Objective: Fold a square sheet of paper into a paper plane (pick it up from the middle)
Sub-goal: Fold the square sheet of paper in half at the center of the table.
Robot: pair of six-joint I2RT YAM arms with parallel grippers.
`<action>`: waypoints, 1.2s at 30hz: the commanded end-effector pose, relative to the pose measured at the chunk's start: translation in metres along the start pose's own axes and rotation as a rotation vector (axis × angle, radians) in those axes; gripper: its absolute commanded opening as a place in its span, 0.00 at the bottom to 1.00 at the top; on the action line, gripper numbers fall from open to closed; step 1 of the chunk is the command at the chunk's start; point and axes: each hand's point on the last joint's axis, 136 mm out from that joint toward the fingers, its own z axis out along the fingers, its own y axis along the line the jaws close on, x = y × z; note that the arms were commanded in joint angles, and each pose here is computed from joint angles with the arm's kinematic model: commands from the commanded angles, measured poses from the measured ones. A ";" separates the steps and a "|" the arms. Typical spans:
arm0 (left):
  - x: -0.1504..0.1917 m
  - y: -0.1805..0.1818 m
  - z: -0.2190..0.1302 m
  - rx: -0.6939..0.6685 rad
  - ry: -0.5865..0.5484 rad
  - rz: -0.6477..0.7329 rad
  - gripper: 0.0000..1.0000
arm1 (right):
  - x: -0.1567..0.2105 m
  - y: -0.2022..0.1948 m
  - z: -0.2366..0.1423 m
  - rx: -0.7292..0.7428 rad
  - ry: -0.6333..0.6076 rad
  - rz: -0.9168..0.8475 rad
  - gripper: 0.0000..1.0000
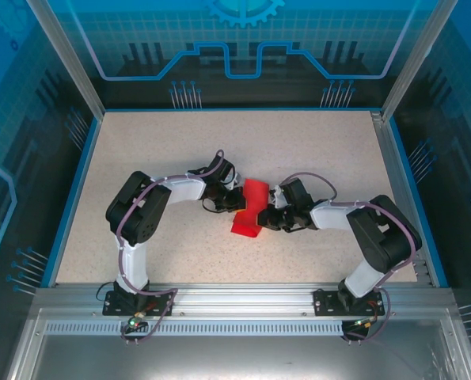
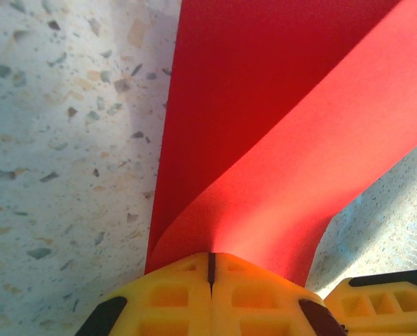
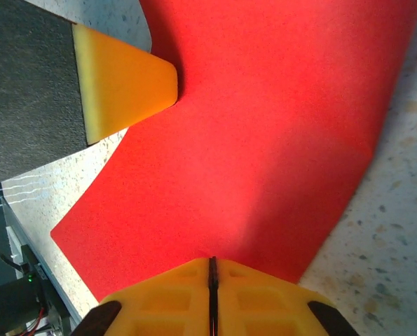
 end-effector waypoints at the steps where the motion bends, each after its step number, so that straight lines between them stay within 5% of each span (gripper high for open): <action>1: 0.020 0.029 0.012 -0.102 0.057 -0.038 0.00 | 0.003 0.005 0.006 -0.018 0.017 0.005 0.10; 12: 0.022 0.030 0.013 -0.104 0.062 -0.035 0.00 | 0.022 -0.034 0.024 0.080 0.076 0.067 0.08; 25: 0.021 0.029 0.012 -0.102 0.061 -0.032 0.00 | 0.011 0.015 0.003 0.012 0.028 -0.023 0.10; 36: 0.020 0.029 0.012 -0.102 0.059 -0.030 0.00 | 0.036 -0.024 0.018 0.113 0.089 0.042 0.10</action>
